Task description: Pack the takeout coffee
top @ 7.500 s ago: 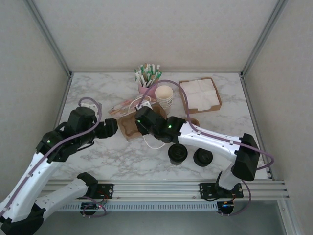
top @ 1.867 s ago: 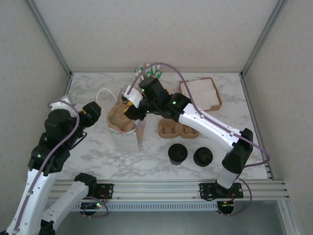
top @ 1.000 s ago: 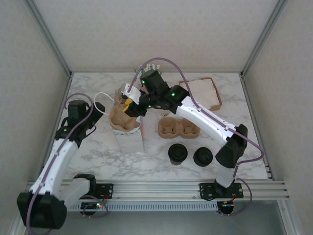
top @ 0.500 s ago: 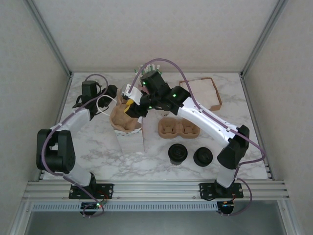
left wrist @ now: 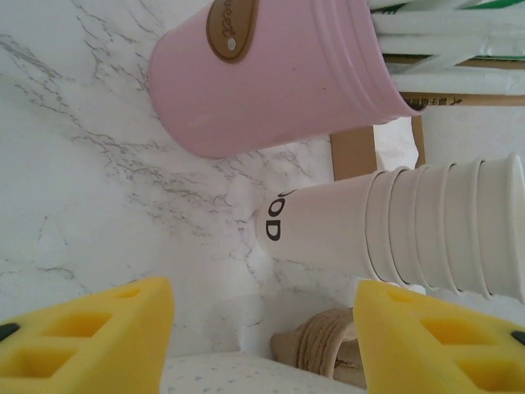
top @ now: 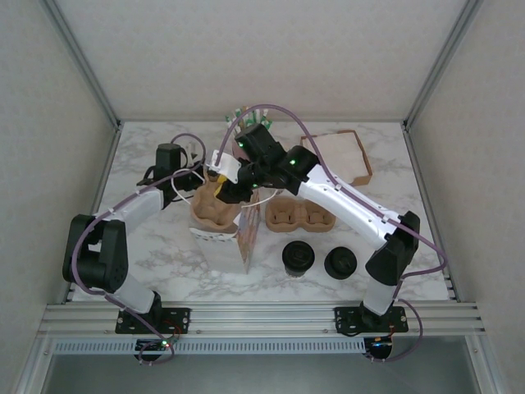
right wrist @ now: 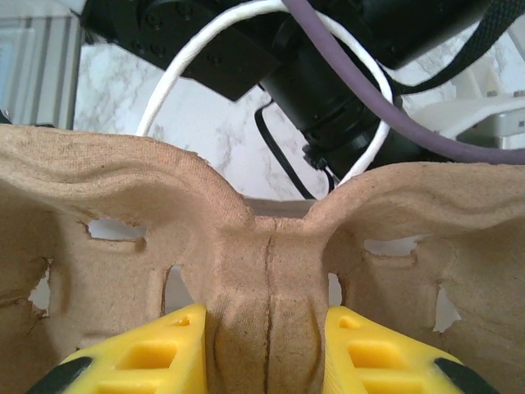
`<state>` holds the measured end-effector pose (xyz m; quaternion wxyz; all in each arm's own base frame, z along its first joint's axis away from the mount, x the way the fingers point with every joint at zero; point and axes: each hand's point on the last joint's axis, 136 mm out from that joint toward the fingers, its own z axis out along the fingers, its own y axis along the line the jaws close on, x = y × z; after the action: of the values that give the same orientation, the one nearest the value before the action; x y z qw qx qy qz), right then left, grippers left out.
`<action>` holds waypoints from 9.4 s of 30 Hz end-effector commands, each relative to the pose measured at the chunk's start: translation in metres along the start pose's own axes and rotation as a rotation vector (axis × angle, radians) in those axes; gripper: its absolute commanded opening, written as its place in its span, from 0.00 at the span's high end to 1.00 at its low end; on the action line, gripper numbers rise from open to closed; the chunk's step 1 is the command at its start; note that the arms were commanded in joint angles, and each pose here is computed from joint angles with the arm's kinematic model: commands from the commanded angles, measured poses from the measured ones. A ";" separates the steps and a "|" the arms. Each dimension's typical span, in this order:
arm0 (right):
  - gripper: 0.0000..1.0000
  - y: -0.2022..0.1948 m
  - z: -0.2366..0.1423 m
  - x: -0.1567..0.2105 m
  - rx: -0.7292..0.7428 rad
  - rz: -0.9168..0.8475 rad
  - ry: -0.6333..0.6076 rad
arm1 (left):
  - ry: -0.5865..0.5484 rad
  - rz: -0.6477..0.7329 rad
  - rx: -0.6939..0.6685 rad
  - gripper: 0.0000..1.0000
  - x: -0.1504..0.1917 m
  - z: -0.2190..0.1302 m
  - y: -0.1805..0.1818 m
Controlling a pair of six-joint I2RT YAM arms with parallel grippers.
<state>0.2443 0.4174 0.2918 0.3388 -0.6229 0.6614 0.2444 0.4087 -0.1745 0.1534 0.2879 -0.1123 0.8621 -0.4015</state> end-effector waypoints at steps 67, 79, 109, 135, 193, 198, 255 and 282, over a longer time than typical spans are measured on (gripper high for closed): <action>0.50 0.024 0.018 0.063 0.076 0.009 0.325 | -0.321 0.012 -0.306 0.30 -0.001 -0.137 0.000; 0.44 0.001 -0.017 0.021 0.232 0.087 0.237 | -0.369 0.018 -0.401 0.26 0.003 -0.177 0.002; 0.12 0.043 -0.222 0.145 0.678 0.798 0.135 | -0.294 0.018 -0.246 0.16 0.071 -0.259 -0.039; 0.07 0.097 -0.092 0.234 0.496 0.779 0.378 | -0.273 0.052 -0.140 0.13 0.095 -0.265 -0.047; 0.21 0.095 -0.075 0.251 0.561 0.908 0.405 | -0.049 -0.193 -0.334 0.46 0.165 -0.162 0.082; 0.17 0.098 -0.072 0.249 0.541 0.914 0.399 | -0.055 -0.196 -0.335 0.45 0.164 -0.161 0.083; 0.31 0.052 -0.202 0.184 0.816 0.756 0.304 | 0.050 -0.118 -0.282 0.57 0.215 -0.101 0.073; 0.30 0.018 -0.245 -0.007 0.789 0.425 -0.044 | 0.098 0.174 -0.204 0.61 0.276 -0.035 -0.029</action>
<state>0.1978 0.2293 0.4355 0.4865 -0.2706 0.8302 0.0289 0.1557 -0.2705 0.0649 0.2329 -0.0542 0.9313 -0.2748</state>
